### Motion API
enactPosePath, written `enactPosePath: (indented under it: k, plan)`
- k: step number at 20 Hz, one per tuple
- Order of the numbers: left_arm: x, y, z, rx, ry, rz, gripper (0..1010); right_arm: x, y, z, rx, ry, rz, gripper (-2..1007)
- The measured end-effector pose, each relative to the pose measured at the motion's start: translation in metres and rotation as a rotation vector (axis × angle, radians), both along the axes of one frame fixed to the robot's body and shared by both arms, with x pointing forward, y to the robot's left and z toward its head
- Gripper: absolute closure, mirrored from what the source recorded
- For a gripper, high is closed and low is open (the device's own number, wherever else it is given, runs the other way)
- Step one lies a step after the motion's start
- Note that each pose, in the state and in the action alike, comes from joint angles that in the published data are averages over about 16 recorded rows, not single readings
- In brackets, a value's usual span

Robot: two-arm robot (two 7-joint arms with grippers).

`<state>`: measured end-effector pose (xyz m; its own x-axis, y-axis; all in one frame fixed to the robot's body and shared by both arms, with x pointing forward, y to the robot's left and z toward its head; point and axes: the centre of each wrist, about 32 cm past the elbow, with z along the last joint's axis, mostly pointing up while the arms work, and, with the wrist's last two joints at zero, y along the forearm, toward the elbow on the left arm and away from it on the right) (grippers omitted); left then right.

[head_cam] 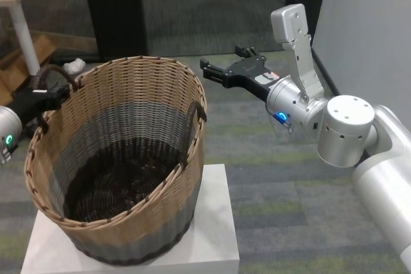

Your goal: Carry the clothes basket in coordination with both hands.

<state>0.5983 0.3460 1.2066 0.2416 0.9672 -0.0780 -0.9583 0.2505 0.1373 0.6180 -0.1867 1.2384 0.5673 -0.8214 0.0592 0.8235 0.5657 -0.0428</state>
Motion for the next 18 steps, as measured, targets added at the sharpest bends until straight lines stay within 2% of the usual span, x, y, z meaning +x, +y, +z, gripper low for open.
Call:
enactPosePath:
  k: [9,14,18]
  plan:
    - [-0.0006,-0.0003,0.0004,0.007,0.005,0.009,177,-0.0001,-0.0002,-0.0001,0.0,0.002,0.001,5]
    - [-0.0027,-0.0008,0.0019,0.021,0.016,0.036,69,-0.0002,-0.0003,-0.0001,0.0,0.002,0.001,5]
    - [-0.0055,-0.0017,0.0047,0.04,0.023,0.063,23,-0.0002,-0.0003,-0.0001,0.0,0.003,0.001,5]
